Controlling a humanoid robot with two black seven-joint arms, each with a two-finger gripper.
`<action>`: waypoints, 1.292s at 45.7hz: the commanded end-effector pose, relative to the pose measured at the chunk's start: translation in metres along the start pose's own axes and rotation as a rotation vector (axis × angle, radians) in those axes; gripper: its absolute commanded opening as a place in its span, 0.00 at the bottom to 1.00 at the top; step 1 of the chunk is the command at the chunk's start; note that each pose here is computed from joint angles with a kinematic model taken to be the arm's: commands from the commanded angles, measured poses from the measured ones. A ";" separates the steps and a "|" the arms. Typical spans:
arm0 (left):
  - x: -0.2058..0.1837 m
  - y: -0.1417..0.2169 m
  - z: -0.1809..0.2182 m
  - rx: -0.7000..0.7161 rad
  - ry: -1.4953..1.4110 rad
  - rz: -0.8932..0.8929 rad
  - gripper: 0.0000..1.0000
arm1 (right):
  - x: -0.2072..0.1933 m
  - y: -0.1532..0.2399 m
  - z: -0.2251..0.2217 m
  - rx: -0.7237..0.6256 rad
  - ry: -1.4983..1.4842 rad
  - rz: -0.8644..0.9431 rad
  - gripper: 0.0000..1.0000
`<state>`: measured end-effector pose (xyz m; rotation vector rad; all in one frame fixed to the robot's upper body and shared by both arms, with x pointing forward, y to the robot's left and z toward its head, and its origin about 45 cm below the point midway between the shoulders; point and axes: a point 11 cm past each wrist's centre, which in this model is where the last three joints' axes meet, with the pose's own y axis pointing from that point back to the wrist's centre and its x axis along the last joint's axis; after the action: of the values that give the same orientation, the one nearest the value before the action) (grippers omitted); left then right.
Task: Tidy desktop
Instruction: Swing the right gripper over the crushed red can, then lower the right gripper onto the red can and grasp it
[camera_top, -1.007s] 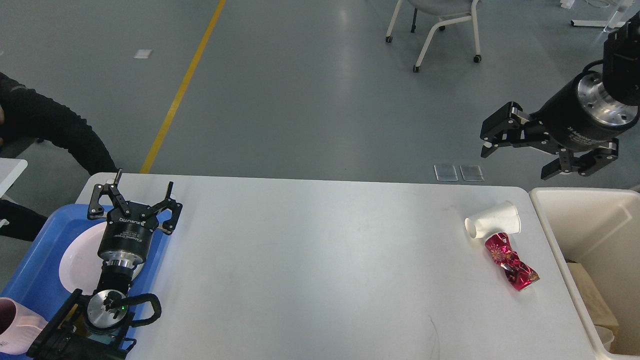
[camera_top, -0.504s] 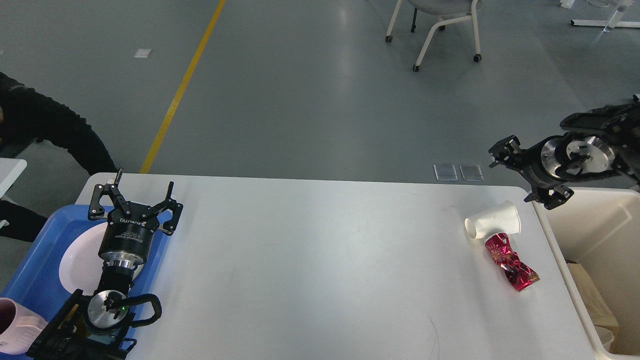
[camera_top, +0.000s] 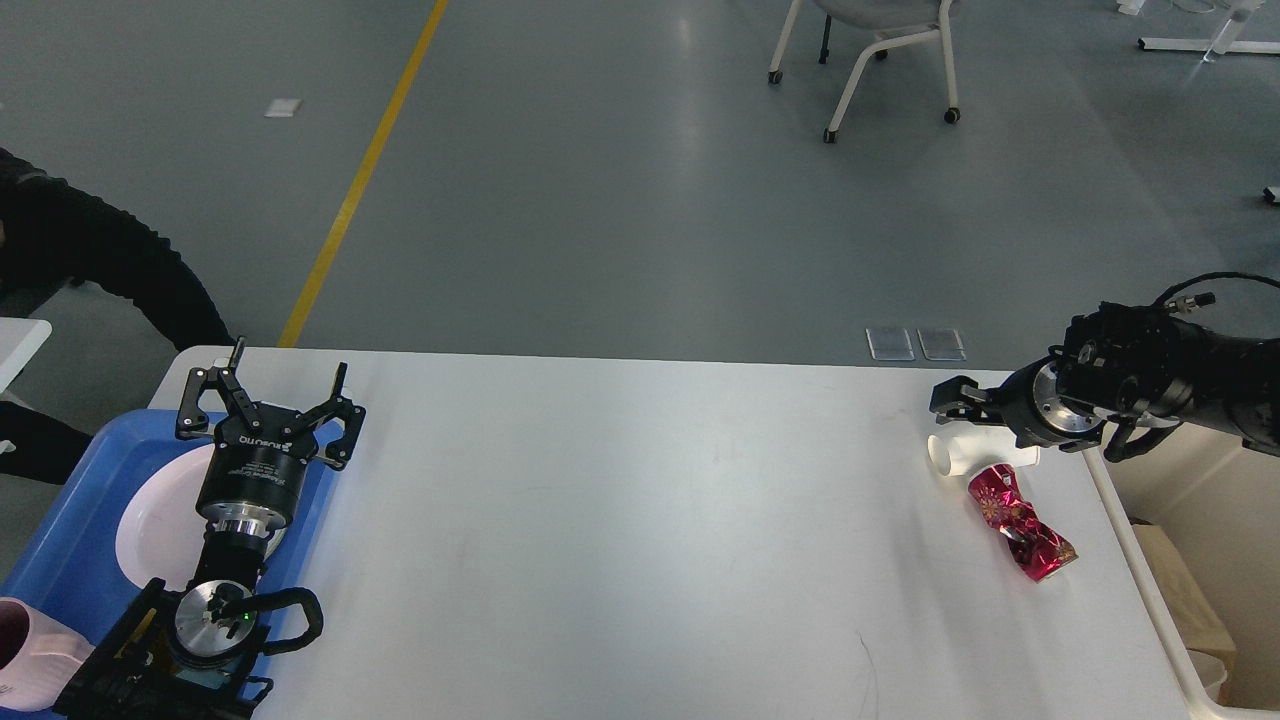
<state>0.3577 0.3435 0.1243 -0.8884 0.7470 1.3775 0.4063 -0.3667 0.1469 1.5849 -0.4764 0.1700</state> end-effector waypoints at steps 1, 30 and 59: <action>0.000 0.000 0.001 -0.001 -0.001 0.000 0.96 | -0.022 -0.007 0.015 0.005 0.183 -0.076 0.92; 0.000 0.000 0.001 -0.001 -0.001 0.000 0.96 | -0.048 -0.026 0.068 -0.136 0.380 -0.087 0.92; 0.000 0.000 0.000 0.000 0.001 0.000 0.96 | -0.080 -0.053 0.063 -0.120 0.347 -0.099 0.94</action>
<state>0.3578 0.3434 0.1243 -0.8890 0.7474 1.3775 0.3508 -0.4177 0.0711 1.4123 -0.1479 0.3294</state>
